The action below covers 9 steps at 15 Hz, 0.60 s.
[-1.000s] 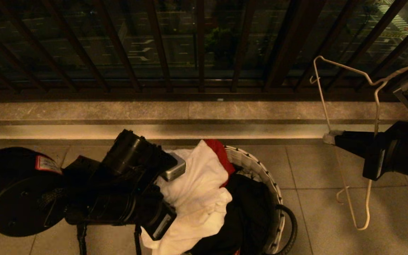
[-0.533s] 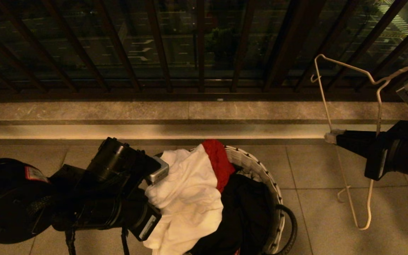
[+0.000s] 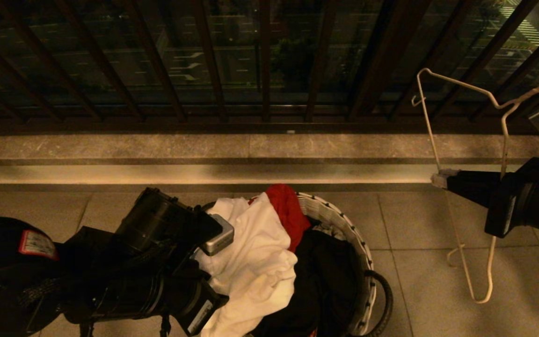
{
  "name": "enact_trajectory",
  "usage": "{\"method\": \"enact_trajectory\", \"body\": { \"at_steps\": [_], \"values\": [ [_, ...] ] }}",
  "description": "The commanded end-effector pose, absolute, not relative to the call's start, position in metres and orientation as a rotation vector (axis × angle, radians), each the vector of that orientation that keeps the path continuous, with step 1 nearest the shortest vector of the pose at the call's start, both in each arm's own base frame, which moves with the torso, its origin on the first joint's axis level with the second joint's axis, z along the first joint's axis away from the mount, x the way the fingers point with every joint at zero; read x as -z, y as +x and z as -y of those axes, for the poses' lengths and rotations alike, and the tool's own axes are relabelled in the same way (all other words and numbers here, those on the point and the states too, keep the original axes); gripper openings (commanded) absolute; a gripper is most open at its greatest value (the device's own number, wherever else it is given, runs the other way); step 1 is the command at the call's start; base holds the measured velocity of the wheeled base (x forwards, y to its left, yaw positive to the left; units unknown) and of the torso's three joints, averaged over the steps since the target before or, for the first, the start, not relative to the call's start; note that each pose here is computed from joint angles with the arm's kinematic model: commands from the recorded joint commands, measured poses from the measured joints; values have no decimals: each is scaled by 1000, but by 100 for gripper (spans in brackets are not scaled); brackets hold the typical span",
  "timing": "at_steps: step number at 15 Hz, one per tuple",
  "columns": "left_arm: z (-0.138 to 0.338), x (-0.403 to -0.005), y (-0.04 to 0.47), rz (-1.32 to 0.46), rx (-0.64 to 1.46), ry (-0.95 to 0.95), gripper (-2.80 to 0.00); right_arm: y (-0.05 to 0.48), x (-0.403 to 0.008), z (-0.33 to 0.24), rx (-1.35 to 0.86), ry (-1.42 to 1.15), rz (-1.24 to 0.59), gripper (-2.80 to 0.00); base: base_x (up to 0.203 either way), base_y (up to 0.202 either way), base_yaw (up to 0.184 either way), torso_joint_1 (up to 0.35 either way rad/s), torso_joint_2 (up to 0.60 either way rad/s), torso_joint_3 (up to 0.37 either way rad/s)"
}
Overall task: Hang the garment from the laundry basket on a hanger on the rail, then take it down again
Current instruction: Pick up clothes from the basket
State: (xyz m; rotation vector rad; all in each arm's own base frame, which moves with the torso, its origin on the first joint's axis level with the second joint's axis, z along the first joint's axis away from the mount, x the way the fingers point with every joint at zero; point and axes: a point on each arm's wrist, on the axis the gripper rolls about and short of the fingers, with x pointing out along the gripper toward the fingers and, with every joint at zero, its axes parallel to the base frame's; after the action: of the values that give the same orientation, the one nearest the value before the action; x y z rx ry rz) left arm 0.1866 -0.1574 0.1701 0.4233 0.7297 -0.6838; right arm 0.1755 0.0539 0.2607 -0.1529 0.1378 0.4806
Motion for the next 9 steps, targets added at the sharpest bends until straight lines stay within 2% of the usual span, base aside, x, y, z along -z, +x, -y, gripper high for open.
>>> {"method": "enact_trajectory", "body": {
  "at_steps": [1,3,7,8,9],
  "values": [
    [156,-188,179,-657,700,409,0,174,-262,-54,-481,-154,-128,-280,0,0,0,0,0,0],
    [164,-208,184,-580,666,403,0,173,-263,-53,-481,-153,-124,-280,0,0,0,0,0,0],
    [194,-211,202,-549,624,459,0,173,-263,-53,-479,-154,-123,-280,0,0,0,0,0,0],
    [199,-211,204,-543,629,466,-280,173,-263,-53,-479,-154,-123,-280,0,0,0,0,0,0],
    [204,-212,204,-539,639,470,-280,173,-264,-53,-479,-154,-122,-280,0,0,0,0,0,0]
  ]
}}
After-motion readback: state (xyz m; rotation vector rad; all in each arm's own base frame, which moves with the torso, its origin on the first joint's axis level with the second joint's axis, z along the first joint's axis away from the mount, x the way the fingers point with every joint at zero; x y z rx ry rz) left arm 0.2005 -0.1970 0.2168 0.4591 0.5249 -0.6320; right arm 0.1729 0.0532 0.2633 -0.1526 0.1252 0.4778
